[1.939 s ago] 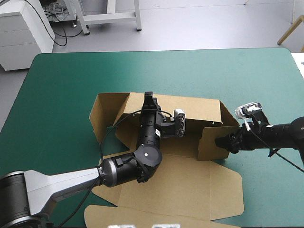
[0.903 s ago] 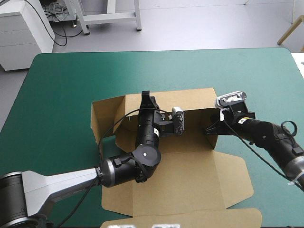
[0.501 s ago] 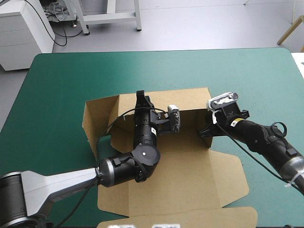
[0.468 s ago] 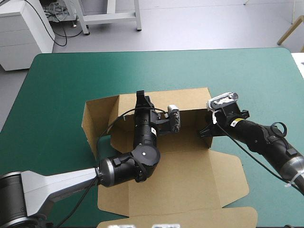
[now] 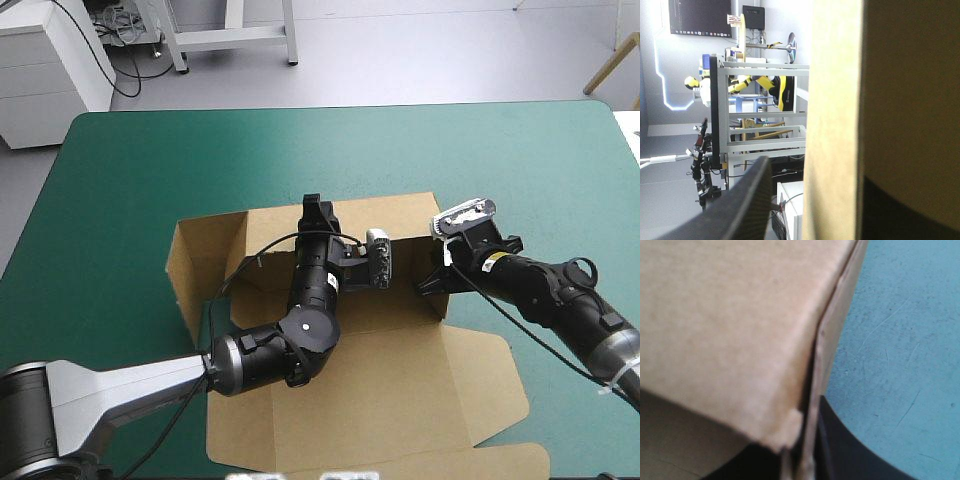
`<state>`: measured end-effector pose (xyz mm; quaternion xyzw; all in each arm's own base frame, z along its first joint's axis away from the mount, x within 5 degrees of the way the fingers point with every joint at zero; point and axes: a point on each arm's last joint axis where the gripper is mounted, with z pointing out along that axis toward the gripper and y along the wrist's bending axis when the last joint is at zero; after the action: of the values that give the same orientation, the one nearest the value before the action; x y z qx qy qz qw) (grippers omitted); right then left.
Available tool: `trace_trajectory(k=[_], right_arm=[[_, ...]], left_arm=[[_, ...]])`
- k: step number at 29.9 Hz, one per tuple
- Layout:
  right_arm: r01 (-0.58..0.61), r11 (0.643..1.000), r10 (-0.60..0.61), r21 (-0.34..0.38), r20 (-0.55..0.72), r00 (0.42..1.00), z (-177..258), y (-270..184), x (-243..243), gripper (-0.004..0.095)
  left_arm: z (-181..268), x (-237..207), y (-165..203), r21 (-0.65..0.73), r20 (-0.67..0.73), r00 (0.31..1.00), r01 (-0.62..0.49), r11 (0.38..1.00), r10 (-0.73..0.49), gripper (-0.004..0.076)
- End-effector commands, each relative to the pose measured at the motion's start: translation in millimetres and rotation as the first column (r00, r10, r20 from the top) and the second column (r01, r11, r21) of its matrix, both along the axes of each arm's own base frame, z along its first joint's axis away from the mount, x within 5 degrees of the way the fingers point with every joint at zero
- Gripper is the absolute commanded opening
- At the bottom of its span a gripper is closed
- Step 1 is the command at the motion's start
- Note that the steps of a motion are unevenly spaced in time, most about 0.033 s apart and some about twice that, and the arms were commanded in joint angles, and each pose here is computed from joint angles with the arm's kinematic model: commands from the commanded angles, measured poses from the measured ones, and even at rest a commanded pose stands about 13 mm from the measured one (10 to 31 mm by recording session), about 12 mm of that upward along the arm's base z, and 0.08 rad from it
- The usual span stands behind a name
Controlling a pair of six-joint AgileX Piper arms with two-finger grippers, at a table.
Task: Fold the box
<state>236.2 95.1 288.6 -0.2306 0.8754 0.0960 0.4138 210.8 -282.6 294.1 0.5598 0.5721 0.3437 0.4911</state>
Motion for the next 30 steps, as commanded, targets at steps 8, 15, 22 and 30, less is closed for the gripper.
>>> trace_trajectory(k=[8,15,22,30], right_arm=[[0.031,0.999,-0.028,-0.037,0.075,0.997,18,-5,0,0.0],[0.065,0.997,-0.063,-0.042,0.056,0.996,40,-3,12,0.0],[0.103,0.99,-0.111,-0.102,-0.084,0.99,43,5,42,0.0],[0.152,0.982,-0.168,-0.11,-0.156,0.973,47,3,64,0.0]], left_arm=[[30,-1,2,-0.007,0.141,0.989,0.037,0.999,-0.036,0.0619],[33,-1,-3,0.017,0.175,0.98,0.09,0.996,-0.092,0.0619],[38,-10,-12,0.059,0.241,0.956,0.159,0.985,-0.169,0.0619],[39,-32,-26,0.064,0.251,0.938,0.229,0.971,-0.238,0.0584]])
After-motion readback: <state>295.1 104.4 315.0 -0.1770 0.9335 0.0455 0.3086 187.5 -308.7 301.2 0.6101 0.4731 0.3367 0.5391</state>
